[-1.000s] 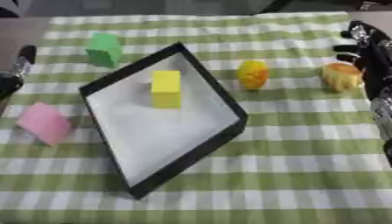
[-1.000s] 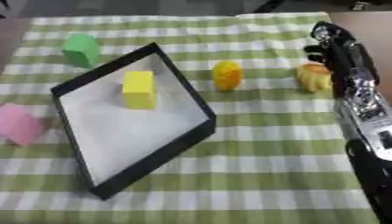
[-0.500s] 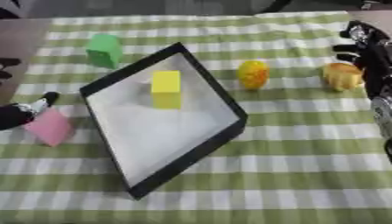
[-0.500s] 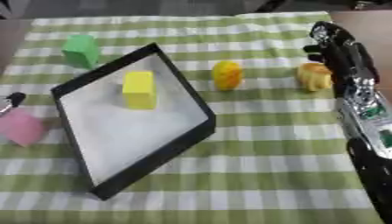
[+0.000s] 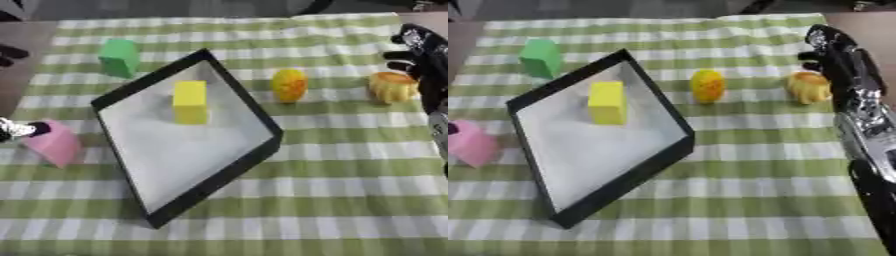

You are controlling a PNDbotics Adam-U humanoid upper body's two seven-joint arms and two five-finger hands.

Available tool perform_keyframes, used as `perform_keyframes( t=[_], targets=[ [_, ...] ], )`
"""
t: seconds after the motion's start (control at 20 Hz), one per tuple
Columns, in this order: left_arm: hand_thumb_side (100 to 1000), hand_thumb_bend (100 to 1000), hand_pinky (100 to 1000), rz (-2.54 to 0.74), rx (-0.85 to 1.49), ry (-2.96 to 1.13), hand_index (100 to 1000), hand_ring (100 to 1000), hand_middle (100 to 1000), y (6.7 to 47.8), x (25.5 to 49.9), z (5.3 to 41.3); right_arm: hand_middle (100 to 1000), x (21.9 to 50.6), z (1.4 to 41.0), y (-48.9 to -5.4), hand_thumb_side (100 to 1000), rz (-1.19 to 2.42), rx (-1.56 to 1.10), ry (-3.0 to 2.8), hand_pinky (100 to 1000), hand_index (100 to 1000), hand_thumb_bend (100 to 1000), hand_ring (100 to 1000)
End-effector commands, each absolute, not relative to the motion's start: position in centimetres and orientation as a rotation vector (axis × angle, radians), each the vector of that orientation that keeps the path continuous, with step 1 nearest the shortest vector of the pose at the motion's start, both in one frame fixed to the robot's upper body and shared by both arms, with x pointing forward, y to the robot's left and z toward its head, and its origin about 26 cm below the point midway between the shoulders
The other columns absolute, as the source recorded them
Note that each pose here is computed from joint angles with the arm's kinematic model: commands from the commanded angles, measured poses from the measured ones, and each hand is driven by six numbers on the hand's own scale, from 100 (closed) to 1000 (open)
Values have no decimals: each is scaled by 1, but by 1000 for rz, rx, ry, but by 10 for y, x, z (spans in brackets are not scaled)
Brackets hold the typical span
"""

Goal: Pick up objects on the table and place them in the box.

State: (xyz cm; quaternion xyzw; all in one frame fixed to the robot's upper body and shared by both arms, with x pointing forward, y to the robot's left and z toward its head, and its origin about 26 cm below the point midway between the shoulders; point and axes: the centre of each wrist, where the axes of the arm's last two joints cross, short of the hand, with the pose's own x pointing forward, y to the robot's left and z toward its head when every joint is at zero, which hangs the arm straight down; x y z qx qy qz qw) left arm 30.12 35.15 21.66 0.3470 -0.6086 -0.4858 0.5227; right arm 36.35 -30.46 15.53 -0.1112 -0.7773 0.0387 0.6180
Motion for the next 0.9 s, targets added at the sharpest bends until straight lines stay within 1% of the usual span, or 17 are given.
perform_keyframes(
  t=[0.05,0.15,0.25,0.35,0.45,0.6,0.8,0.9],
  targets=[
    [100,715,858,-1220,866,-1411,857,858,777,355,301,235,769,364,167,-307,662,112,-276,-1819,777,872,100,712],
    [100,714,865,-1265,865,-1368,831,853,775,358,304,238,768,364,167,-307,662,113,-277,-1819,777,872,100,712],
    [100,712,870,-1432,851,-1247,799,849,763,361,312,271,768,364,166,-309,662,109,-282,-1815,777,871,100,712],
    [100,713,858,-1604,921,-1133,781,828,738,358,313,305,768,363,165,-311,662,104,-288,-1811,777,871,100,712],
    [100,709,835,-1686,983,-1089,768,800,702,357,312,318,768,363,164,-312,663,102,-292,-1809,777,871,100,712],
    [100,703,832,-1770,1018,-1060,777,795,721,355,314,318,768,362,164,-312,662,103,-291,-1809,777,871,100,712],
    [100,695,826,-1816,958,-1024,790,788,724,357,321,310,767,363,164,-311,663,105,-290,-1808,777,870,100,710],
    [100,688,826,-1827,912,-992,808,792,742,360,324,304,766,363,164,-311,662,105,-290,-1809,777,870,100,709]
  ],
)
